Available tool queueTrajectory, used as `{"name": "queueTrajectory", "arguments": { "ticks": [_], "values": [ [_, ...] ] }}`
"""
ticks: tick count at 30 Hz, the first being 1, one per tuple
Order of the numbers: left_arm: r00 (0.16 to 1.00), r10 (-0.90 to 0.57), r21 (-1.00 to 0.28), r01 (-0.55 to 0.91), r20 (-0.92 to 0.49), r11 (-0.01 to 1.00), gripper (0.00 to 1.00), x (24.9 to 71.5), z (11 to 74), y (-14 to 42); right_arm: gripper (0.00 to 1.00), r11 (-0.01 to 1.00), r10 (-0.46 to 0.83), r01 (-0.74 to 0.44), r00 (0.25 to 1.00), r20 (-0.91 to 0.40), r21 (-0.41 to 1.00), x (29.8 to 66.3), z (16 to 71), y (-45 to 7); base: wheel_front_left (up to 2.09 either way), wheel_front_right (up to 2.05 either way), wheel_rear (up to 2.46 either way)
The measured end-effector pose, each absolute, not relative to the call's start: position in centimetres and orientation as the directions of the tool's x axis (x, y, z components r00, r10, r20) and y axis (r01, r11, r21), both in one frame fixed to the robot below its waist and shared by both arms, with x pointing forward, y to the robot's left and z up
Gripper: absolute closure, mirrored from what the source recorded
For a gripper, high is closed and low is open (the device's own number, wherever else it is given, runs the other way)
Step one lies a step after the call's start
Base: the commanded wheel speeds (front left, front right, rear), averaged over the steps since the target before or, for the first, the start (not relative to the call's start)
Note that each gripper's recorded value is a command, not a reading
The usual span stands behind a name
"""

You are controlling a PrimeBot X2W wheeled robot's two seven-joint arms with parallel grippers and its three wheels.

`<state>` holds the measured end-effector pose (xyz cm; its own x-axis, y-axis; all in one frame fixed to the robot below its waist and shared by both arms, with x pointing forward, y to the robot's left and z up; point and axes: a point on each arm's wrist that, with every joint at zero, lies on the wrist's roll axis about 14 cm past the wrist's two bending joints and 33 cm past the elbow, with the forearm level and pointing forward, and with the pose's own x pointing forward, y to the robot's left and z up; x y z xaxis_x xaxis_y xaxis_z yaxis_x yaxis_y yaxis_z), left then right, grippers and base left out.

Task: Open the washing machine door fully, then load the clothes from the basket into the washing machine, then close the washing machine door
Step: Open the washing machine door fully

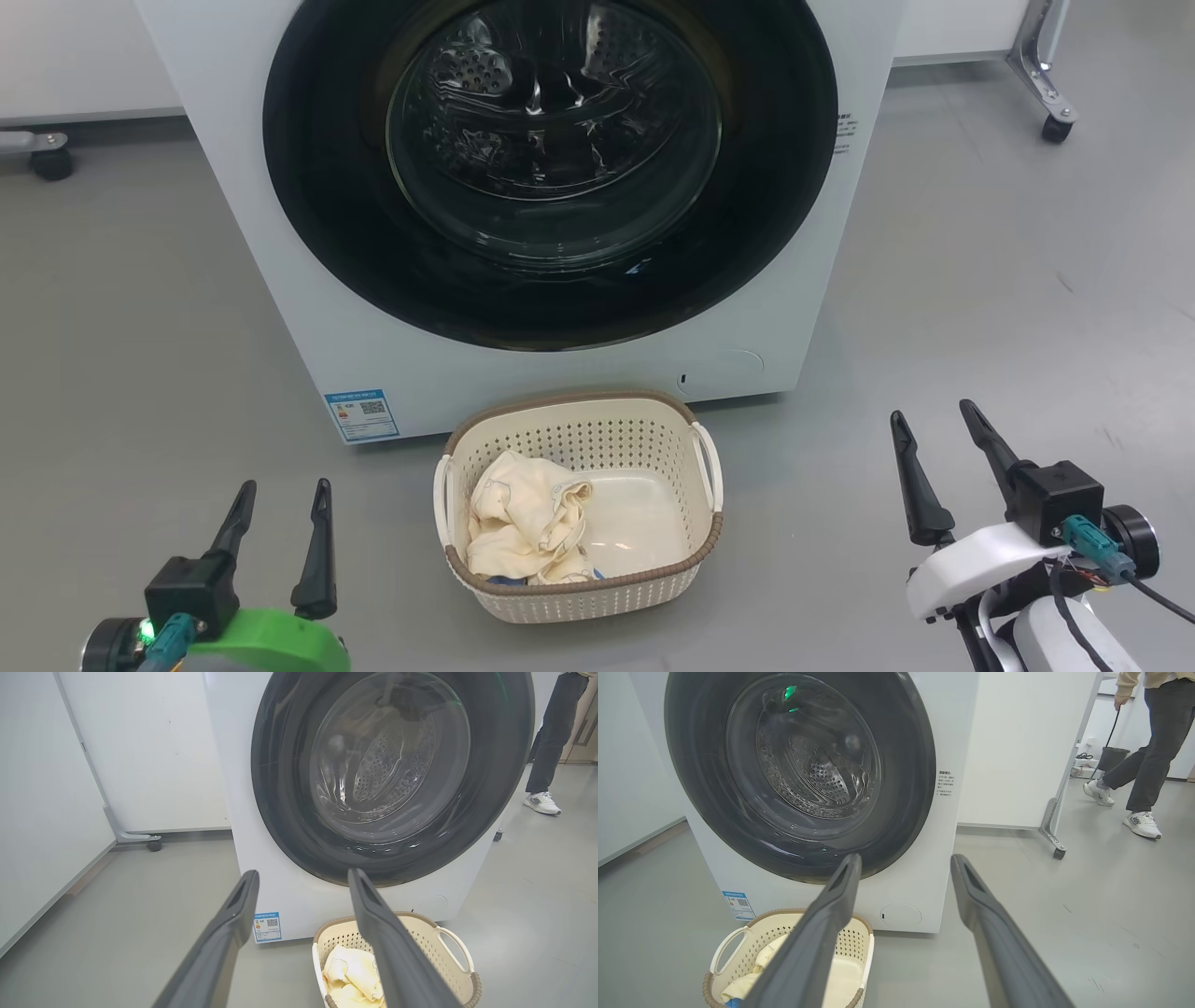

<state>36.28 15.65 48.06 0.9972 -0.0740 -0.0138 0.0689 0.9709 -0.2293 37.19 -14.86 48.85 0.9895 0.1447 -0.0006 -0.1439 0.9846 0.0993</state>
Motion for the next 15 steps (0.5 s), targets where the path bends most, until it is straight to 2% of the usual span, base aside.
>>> {"name": "queueTrajectory", "arguments": {
  "ticks": [15],
  "values": [
    [0.998, -0.069, -0.237, 0.064, -0.013, 0.970, 0.00, 36.60, 48.04, 15.84, 0.00, 0.986, 0.133, -0.132, 0.991, -0.002, 0.103, 37.28, 48.77, -15.35, 0.55, 0.55, -1.10]
  ]
}}
